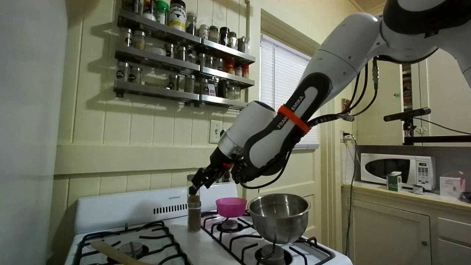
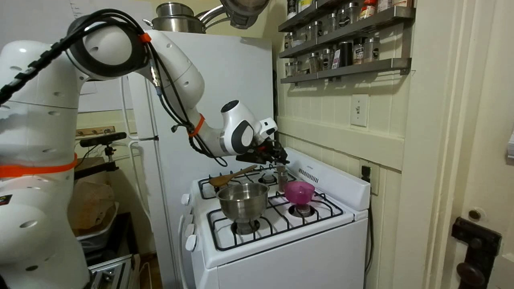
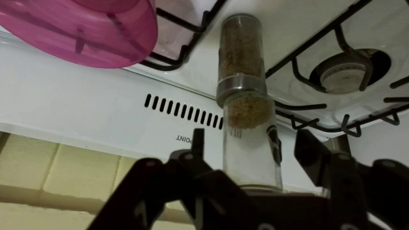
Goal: Remove the jar from the top of the stack and place it on the middle shelf.
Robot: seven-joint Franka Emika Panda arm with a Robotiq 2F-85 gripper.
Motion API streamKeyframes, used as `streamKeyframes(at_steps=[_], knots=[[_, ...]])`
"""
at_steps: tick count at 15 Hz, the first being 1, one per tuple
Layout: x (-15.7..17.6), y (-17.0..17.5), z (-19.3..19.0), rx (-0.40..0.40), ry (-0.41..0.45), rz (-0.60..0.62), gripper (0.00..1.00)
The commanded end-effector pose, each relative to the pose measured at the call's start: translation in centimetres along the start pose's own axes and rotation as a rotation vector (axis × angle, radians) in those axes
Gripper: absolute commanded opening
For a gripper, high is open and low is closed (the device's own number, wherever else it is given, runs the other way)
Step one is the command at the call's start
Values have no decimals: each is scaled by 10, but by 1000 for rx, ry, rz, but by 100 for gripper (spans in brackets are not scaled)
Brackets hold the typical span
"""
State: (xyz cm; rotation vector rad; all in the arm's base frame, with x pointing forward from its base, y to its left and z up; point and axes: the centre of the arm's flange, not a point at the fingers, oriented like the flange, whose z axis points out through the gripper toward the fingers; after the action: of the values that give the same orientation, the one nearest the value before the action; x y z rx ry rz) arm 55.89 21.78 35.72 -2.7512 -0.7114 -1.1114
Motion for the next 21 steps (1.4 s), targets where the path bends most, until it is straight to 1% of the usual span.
streamKeyframes(at_steps=[1,5,9,11,12,14,15,16,17,20,21], knots=[[-3,-3,9,0,12,-21,74],[-7,-1,13,-8,-2,-28,70],[-10,3,15,-17,-13,-26,72],[-12,5,16,-22,-18,-23,72],[-13,6,16,-23,-18,-26,73],[-12,6,16,-28,-18,-30,78],[-12,6,15,-28,-17,-30,78],[-11,6,15,-27,-15,-31,83],[-11,6,16,-27,-15,-33,80],[-11,2,15,-17,-11,-43,79],[-10,1,15,-16,-10,-46,77]])
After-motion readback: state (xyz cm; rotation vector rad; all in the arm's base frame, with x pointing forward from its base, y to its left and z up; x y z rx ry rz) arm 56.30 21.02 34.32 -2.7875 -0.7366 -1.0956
